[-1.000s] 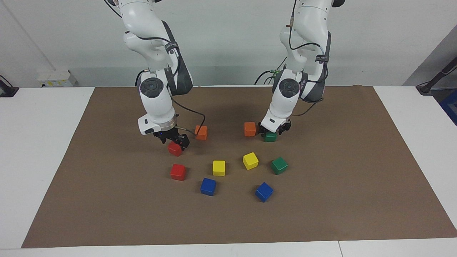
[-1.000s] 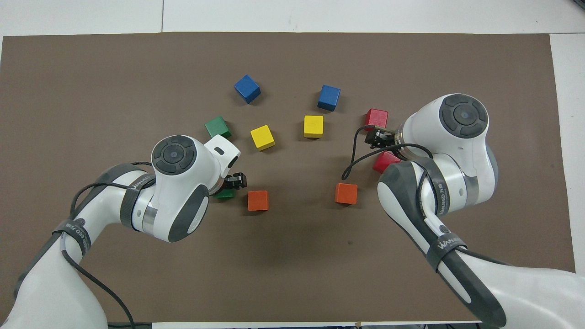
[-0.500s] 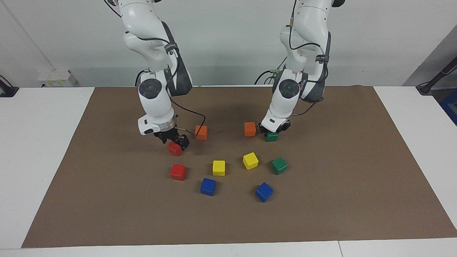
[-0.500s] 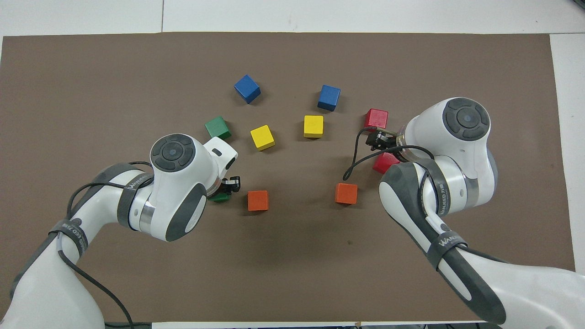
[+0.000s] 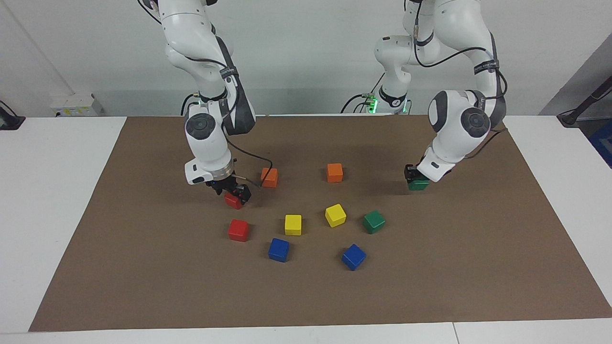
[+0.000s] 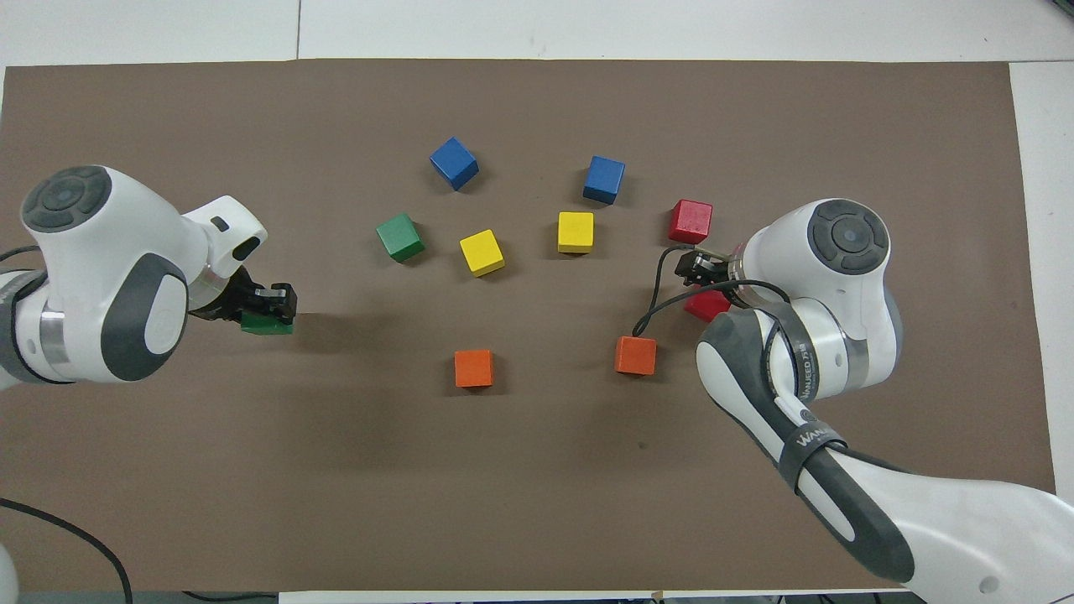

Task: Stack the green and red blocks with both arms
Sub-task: 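Set the green cube down outward while the right gripper sets red outward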

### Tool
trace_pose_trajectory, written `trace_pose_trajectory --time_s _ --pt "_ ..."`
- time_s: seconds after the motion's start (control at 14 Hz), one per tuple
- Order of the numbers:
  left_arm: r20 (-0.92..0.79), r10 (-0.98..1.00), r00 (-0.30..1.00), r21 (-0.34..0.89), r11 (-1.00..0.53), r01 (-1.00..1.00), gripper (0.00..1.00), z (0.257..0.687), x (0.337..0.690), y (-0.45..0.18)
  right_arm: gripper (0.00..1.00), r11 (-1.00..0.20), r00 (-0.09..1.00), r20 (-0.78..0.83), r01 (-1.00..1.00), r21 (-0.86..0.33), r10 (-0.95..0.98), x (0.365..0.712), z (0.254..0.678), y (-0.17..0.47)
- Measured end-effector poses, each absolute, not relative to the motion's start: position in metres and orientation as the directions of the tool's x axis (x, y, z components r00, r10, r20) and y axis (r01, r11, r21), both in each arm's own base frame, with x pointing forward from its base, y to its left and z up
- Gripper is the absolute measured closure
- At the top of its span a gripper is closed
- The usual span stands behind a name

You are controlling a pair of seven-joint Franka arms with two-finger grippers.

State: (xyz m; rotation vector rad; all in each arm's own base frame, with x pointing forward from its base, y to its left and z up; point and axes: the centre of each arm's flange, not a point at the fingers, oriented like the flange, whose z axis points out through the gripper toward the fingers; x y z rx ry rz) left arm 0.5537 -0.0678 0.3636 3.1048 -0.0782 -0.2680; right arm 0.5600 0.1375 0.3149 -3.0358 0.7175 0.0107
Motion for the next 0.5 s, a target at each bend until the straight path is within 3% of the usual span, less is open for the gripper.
trace_pose_trajectory --time_s 0.5 --pt "-0.096 0.015 0.995 0.035 -0.999 0.018 0.45 0.377 0.571 -0.015 0.04 -0.898 0.898 -0.025 -0.440 -0.011 -0.440 0.554 0.308 0.141"
